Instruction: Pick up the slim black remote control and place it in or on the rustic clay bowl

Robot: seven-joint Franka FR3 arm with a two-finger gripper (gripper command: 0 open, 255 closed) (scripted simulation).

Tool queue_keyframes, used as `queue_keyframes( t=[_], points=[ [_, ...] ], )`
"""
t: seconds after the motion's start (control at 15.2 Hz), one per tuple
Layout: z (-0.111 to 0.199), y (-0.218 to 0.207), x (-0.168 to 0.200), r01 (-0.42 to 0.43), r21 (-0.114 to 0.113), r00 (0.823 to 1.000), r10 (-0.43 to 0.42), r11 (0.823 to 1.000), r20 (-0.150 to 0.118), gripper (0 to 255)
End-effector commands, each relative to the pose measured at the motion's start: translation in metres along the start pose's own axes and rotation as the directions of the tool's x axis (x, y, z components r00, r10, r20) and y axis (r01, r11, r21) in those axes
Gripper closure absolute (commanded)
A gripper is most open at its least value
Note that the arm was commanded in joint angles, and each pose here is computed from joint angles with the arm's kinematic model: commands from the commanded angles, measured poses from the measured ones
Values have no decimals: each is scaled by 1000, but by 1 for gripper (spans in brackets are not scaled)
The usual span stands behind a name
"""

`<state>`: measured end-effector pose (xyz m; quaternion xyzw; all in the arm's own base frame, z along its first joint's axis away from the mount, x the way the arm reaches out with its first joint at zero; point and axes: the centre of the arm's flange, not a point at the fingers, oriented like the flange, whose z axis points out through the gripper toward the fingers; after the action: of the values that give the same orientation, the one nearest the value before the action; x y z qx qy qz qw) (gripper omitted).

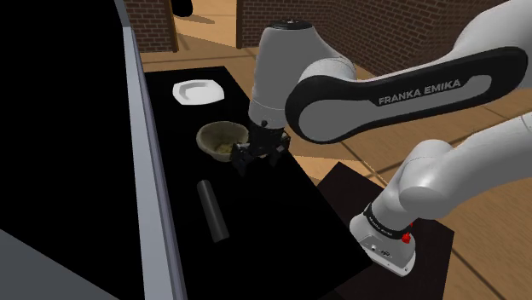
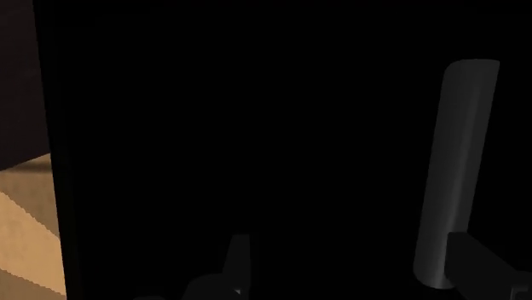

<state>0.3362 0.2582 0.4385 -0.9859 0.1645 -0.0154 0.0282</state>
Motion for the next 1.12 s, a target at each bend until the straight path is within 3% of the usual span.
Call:
queue_keyframes(
  t=[0.0,0.59,1.06],
  points=[
    [17,-23,-3,-27,5,1000,27,1000,5,0],
    [83,-117,-8,-138,18,990,138,990,22,0],
    [120,-117,-9,-138,18,990,138,990,22,0]
  ],
)
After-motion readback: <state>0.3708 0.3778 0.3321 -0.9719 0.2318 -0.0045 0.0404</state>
